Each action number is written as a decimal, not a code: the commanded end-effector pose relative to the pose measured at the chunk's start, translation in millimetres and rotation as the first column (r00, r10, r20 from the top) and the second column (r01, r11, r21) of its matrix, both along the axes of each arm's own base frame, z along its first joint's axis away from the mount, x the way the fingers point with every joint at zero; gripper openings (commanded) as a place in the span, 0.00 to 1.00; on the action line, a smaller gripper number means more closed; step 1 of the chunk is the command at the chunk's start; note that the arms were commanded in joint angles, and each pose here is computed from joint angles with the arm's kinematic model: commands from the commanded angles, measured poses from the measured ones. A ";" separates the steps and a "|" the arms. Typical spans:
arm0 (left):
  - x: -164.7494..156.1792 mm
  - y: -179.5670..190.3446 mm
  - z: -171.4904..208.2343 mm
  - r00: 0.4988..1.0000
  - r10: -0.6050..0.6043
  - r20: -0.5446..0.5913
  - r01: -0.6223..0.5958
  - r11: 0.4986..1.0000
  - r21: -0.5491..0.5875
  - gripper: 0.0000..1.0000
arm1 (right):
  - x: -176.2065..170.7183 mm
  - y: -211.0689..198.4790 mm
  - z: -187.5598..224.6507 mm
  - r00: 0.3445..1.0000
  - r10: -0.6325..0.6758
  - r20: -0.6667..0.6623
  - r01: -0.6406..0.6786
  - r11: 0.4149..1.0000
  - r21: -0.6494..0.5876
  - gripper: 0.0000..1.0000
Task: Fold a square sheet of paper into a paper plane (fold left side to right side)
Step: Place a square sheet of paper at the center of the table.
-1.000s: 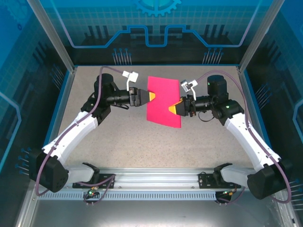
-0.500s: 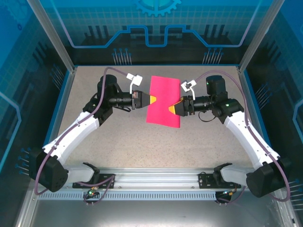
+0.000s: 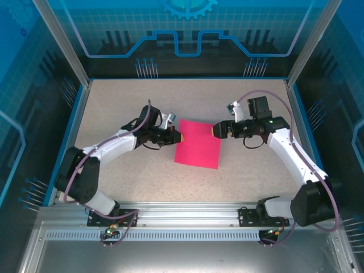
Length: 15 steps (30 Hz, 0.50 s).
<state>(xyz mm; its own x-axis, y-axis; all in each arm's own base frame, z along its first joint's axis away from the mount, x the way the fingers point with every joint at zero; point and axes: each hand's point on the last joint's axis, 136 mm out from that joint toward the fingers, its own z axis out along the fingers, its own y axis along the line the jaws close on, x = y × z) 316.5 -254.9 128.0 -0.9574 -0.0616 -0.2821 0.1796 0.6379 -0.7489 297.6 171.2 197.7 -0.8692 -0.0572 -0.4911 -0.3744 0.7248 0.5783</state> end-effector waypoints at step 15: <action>8.0 38.2 -71.6 0.991 0.066 -0.118 -0.025 0.948 0.318 0.00 | 20.1 44.0 -137.5 0.948 -0.099 -0.303 0.056 0.987 -0.150 0.39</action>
